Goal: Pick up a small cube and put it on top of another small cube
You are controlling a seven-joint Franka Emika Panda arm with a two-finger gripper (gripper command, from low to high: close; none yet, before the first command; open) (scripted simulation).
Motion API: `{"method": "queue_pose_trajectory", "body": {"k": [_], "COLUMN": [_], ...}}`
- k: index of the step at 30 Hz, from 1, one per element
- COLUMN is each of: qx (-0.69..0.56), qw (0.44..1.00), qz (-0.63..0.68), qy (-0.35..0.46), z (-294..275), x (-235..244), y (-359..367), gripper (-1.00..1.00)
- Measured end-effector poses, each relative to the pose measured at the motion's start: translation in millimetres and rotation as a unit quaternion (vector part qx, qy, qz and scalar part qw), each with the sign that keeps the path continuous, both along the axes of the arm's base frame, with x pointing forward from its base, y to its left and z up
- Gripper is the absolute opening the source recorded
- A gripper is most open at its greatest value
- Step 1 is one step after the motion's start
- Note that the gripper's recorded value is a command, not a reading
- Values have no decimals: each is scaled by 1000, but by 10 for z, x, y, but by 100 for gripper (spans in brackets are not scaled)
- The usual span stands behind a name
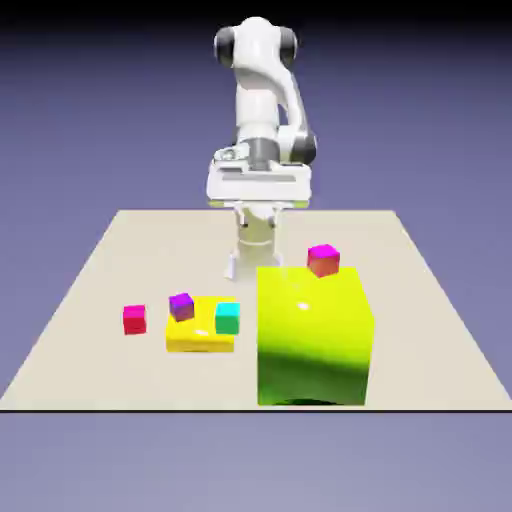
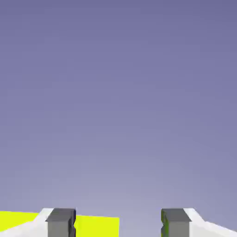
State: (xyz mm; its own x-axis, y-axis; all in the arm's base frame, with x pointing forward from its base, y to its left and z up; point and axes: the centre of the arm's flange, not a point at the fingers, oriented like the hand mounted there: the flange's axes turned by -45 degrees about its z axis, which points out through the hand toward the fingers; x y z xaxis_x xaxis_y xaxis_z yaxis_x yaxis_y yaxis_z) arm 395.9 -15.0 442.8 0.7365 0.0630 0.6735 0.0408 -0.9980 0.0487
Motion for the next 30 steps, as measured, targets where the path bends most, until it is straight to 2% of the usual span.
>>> {"method": "queue_pose_trajectory", "body": {"k": [5,9,15,18,24,25,27,30], "qx": [-30,-42,-38,-23,-20,-19,-19,-21], "qw": [992,976,935,908,902,902,902,902], "qz": [-2,4,29,36,39,39,39,39], "qy": [118,214,353,418,430,430,430,430], "z": [-690,-1265,-2064,-2395,-3041,-3149,-3150,-2798], "x": [97,-45,-593,-1066,-1219,-1241,-1241,-1184], "y": [-841,-1515,-2414,-2869,-2967,-2959,-2959,-2971], "gripper": [0,0,0,0,0,-100,-100,-100]}}
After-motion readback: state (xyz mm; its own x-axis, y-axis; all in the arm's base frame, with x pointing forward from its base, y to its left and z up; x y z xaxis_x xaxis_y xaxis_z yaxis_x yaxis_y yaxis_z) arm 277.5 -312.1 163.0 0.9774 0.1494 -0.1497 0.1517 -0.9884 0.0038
